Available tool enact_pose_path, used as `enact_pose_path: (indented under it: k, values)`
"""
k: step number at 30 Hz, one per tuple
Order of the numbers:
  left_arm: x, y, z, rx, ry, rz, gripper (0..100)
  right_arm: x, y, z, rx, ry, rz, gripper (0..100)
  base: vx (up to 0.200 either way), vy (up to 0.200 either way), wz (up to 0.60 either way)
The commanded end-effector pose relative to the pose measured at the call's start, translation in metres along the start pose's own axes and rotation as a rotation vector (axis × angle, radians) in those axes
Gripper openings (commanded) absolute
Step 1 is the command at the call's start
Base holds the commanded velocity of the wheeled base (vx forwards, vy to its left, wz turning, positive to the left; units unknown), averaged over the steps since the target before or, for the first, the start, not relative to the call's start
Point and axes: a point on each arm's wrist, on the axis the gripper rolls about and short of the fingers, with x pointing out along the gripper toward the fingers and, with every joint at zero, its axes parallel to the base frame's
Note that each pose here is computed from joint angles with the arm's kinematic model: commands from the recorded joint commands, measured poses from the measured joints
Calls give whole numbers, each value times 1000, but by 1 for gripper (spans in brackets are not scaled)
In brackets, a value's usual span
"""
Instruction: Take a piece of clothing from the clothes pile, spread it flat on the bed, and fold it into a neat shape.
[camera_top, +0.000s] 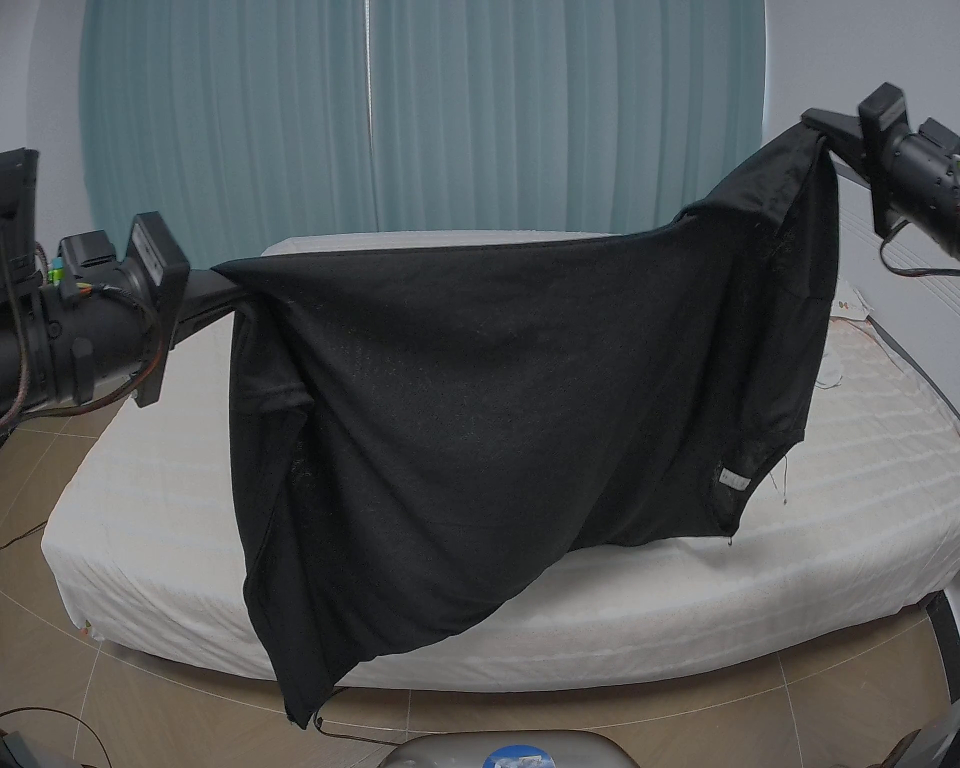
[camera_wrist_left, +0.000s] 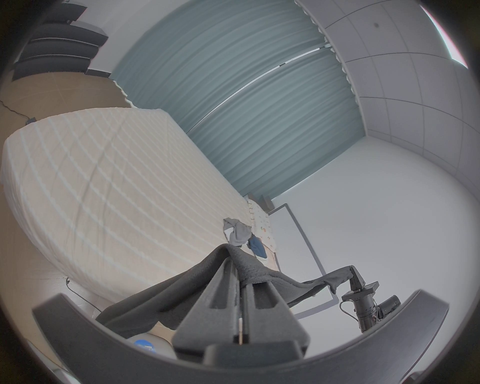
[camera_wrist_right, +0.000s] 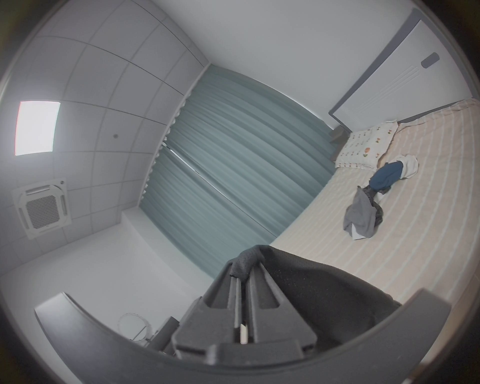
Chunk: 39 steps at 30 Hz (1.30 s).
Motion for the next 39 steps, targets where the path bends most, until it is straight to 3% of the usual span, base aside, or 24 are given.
enact_pose_path:
  k: [1,16,23,39]
  values:
    - [63,23,-1,-28,57,104,0,75,-48,-43,-19,57,-112,0,200,0,0]
    - [146,69,-11,-78,61,175,0,130,-109,-99,-32,92,-144,0,200,0,0]
    - [185,100,-20,-91,90,238,0,146,-146,-130,-43,152,-224,0,200,0,0]
    - [245,149,-30,-98,81,270,0,166,-220,-162,-50,200,-378,0,0,0,0]
